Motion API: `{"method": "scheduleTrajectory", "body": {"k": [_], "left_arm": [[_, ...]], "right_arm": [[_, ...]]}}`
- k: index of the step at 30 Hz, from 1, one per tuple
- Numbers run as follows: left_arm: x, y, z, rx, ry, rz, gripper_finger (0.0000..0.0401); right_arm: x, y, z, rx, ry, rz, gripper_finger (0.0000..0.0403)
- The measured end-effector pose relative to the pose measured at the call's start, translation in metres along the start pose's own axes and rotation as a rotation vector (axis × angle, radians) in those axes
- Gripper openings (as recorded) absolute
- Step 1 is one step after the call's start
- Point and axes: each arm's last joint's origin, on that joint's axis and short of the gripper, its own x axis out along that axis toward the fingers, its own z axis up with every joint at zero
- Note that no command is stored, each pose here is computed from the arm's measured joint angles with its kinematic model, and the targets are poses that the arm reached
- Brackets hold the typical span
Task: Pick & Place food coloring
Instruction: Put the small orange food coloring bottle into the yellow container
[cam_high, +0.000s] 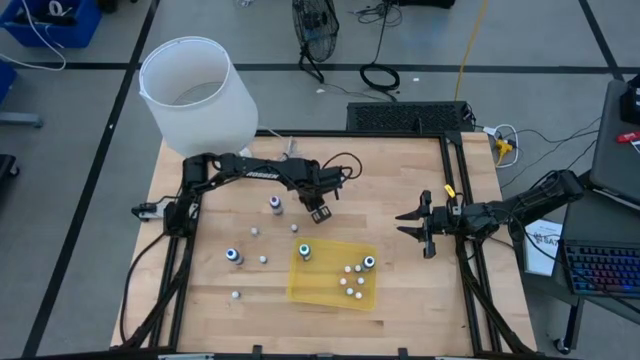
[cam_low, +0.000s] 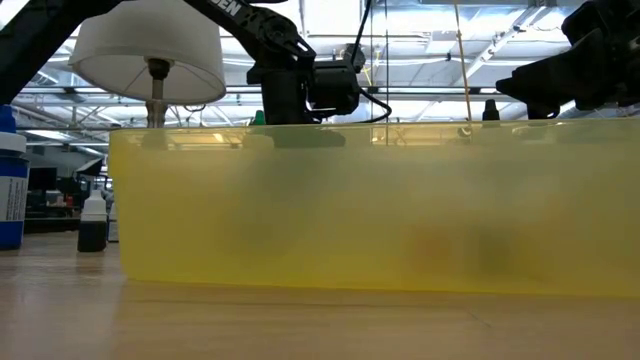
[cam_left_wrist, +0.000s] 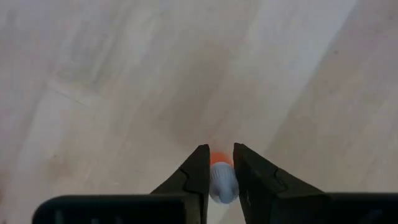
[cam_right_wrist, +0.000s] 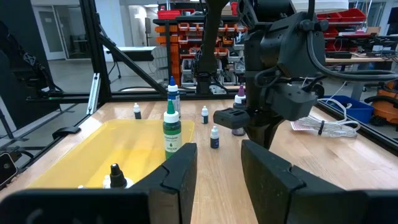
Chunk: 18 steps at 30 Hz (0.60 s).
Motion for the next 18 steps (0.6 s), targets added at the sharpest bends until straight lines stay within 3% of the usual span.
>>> {"method": "scheduleTrajectory", "body": {"k": [6,18], "left_arm": [[-0.0001,-0.0018,-0.0007,-0.001,0.021,-0.062,0.0098],[-0.0001,-0.0009,-0.0037,-0.006,0.051,-0.053,0.0186]], "right_arm": [[0.0000,0.0000,0.0000,0.000,0.000,0.000,0.0114],[0.0000,0.0000,0.0000,0.000,0.000,0.000,0.0114]]}}
